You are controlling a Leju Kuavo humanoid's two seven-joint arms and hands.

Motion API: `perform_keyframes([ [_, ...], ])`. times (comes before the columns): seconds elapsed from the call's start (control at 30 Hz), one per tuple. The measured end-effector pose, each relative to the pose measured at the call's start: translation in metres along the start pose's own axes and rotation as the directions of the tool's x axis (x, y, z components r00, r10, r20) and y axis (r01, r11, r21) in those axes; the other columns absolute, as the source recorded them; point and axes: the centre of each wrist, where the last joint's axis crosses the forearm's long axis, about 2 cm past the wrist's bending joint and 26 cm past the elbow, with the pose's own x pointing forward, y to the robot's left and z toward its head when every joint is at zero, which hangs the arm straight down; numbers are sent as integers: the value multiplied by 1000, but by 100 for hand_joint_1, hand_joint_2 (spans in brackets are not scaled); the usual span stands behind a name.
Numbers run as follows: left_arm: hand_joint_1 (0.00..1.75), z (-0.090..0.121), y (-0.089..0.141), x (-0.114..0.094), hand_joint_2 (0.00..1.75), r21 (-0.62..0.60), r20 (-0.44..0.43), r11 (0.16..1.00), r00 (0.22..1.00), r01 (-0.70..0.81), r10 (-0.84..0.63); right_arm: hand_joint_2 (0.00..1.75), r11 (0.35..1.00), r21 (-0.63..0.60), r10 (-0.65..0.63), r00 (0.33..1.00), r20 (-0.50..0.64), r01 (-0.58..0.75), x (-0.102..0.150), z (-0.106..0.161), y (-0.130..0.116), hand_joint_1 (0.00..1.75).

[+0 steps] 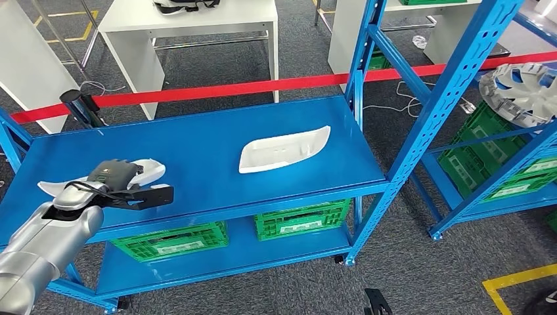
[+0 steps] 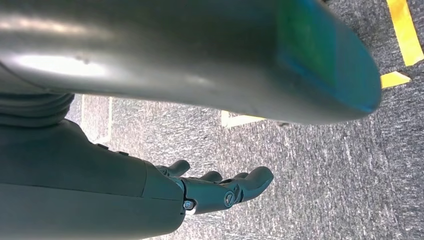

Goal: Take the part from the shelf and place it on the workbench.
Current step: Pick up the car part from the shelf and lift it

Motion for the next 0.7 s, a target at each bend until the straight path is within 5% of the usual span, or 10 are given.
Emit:
perform_keyframes([
  [0.13,175,-1,-7,5,175,111,36,992,997,-65,62,0,1000,-3,-7,1000,-1,7,0,0,0,0],
  [0.27,175,-5,-8,13,175,201,104,916,937,-348,334,0,1000,-7,-7,1000,-1,7,0,0,0,0],
  [0.43,175,-12,16,24,175,166,298,541,565,-825,770,0,1000,-12,-9,1000,-3,9,0,0,0,0],
  [0.7,175,-11,74,36,175,29,499,93,94,-995,861,0,1000,-17,-26,1000,-6,26,-1,0,1,0],
])
